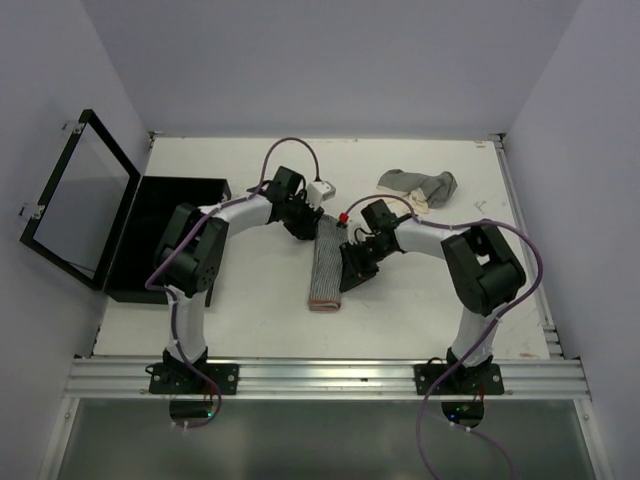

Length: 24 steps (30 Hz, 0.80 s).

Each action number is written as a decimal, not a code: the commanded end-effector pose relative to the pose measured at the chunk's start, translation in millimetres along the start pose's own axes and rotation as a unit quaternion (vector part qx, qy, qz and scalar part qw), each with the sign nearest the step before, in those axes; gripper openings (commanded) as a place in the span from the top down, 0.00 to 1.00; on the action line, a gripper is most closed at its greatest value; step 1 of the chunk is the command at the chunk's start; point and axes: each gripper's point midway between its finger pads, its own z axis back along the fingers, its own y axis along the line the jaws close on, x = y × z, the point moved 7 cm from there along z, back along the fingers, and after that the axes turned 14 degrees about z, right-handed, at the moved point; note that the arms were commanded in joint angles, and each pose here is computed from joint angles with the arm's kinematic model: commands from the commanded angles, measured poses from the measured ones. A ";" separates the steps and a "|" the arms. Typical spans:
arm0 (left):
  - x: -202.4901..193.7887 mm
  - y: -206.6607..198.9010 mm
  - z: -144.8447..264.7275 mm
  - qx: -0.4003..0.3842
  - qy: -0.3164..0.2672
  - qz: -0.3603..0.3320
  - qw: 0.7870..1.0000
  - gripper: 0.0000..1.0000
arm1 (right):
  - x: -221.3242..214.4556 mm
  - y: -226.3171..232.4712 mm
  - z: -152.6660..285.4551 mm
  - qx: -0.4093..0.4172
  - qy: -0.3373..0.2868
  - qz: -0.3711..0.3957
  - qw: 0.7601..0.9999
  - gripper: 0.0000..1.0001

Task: Roll the underwear
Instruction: Fold the underwear, then roll the underwear

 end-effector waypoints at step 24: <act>85.2 7.5 251.3 0.016 -0.345 0.095 0.934 0.00 | 69.7 77.3 -3.8 0.218 -0.258 -0.111 0.935 0.23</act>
